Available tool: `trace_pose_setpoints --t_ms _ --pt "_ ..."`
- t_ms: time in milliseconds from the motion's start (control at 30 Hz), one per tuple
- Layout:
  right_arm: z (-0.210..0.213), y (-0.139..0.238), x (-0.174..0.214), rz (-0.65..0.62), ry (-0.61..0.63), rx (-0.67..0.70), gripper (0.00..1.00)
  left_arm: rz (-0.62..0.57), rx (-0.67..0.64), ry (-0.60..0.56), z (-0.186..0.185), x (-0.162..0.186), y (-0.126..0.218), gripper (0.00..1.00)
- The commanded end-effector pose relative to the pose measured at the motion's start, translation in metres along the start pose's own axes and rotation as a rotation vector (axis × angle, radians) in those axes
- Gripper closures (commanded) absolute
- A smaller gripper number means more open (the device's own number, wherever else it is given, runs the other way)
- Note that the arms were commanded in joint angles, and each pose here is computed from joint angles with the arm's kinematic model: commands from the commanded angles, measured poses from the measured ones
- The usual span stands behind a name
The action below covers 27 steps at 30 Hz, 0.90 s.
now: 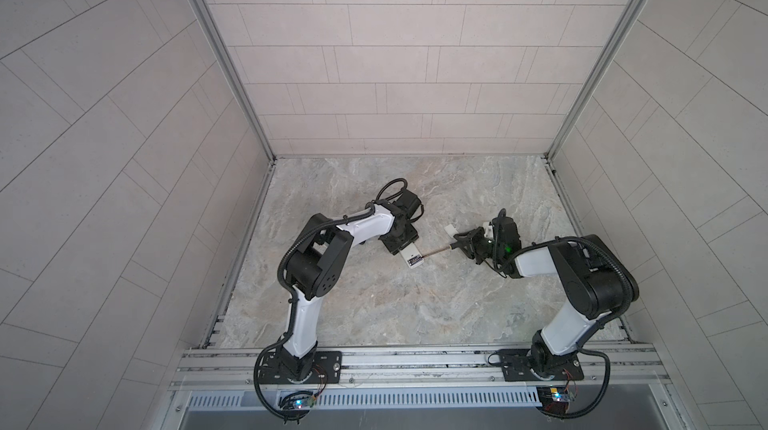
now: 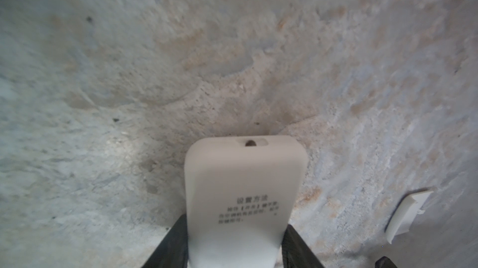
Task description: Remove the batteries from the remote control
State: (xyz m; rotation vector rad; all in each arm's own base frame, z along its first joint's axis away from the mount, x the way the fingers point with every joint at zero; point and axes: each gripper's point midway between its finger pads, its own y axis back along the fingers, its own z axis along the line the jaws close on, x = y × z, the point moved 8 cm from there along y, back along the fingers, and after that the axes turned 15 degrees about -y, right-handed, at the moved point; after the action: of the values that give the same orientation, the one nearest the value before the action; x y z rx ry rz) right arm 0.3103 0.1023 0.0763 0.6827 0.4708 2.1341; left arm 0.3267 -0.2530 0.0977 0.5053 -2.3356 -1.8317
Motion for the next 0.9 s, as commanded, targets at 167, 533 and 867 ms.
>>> trace_pose_setpoints --t_ms 167,533,867 --pt "-0.064 0.002 0.002 -0.059 -0.018 0.264 1.0 0.099 -0.072 0.056 0.018 0.019 -0.022 0.62" --pt "-0.081 0.0 0.0 -0.071 -0.084 0.262 1.0 0.095 -0.072 0.058 0.018 0.019 -0.021 0.62" --pt "-0.079 -0.002 0.002 -0.049 -0.112 0.208 1.0 0.095 -0.071 0.059 0.018 0.02 -0.021 0.62"
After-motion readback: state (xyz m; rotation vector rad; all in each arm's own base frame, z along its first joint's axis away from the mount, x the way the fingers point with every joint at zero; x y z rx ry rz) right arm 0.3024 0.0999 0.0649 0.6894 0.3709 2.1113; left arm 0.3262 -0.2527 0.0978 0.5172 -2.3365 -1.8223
